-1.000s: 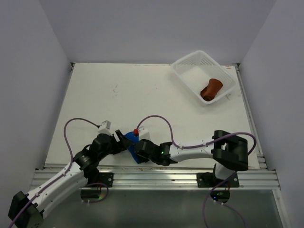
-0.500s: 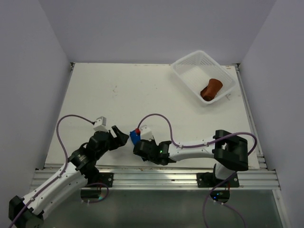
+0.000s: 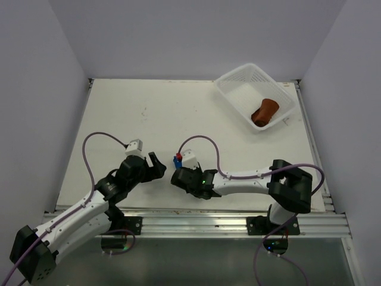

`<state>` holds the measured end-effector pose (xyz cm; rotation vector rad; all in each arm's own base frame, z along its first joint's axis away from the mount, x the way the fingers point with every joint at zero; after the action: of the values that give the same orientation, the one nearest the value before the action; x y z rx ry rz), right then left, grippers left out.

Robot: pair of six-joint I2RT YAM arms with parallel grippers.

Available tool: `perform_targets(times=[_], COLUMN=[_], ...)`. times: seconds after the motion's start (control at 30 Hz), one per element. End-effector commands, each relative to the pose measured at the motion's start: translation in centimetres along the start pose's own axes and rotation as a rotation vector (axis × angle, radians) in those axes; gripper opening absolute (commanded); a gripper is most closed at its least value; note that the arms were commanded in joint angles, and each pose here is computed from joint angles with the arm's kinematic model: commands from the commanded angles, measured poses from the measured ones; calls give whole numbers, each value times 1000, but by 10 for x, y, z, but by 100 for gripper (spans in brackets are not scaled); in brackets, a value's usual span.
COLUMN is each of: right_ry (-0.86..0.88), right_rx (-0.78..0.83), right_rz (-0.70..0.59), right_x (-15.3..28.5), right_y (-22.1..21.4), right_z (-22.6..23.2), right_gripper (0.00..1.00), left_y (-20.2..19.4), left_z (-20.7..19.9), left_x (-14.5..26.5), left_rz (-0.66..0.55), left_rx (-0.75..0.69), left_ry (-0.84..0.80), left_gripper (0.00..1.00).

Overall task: Roll the towels
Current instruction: Place the rolled towel into the container

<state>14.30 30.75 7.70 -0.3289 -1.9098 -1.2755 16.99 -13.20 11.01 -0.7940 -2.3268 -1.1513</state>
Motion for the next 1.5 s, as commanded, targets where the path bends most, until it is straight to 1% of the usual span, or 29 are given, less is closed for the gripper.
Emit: perform_targets(times=[0.0,0.17,0.47,0.67,0.83,0.93,1.0,1.03,1.13,1.17,1.2,1.23,1.3,1.33,1.37,1.43,1.47], right_ry=[-90,-93,-110,-111,-114,-133,-140,-164,-196,-222,-229,-241,-260,-271,-294,-299,-301], right_rx=[36,-15,-53,-110,-160,-225,-240,-259,-275,-293,-313,-338,-380,-391,-421,-451,-473], right_rz=[5,-34,-65,-134,-206,-243,-267,-276,-312,-313,-340,-336,-367,-362,-367,-400,-398], right_x=[3,4,3,10,17,14,9,5,-4,-8,-8,-17,-19,-29,-33,-39,-48], right_y=[7,29,62,105,151,178,196,203,228,231,243,244,256,256,256,263,259], right_z=[-29,-51,-87,-116,-145,-179,-192,-207,-230,-246,-256,-270,-289,-297,-315,-329,-343], right_gripper=[0,0,0,0,0,0,0,0,0,0,0,0,0,0,0,0,0], left_y=[23,24,24,26,22,21,20,22,22,22,21,21,19,19,19,17,17], left_z=[-28,-29,-29,-31,-32,-33,-32,-34,-34,-34,-35,-36,-35,-37,-39,-40,-42], left_x=[3,1,-1,-2,-6,-9,-10,-10,-13,-13,-16,-16,-21,-22,-23,-29,-32], left_rz=[-73,-70,-66,-67,-38,-31,-24,-26,-21,-16,-9,-5,12,17,20,41,44], left_rx=[-8,-18,-22,-27,-21,-18,-22,-26,-34,-37,-39,-42,-46,-51,-54,-65,-68], left_ry=[-100,-89,-77,-76,-70,-70,-59,-61,-47,-44,-40,-41,-28,-28,-32,-27,-28], left_gripper=[87,87,87,87,87,88,88,88,88,88,88,88,88,88,88,88,88])
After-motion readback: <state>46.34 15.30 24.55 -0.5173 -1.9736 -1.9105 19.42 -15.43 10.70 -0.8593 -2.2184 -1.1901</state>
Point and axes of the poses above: each gripper's point midway between its finger pads, its own x axis back along the fingers, its own z axis along the line the jaws close on, y = z × x, the point moved 5 cm from there along x, back along the fingers, and after that the axes turned 9 degrees about x, right-handed, at the moved point
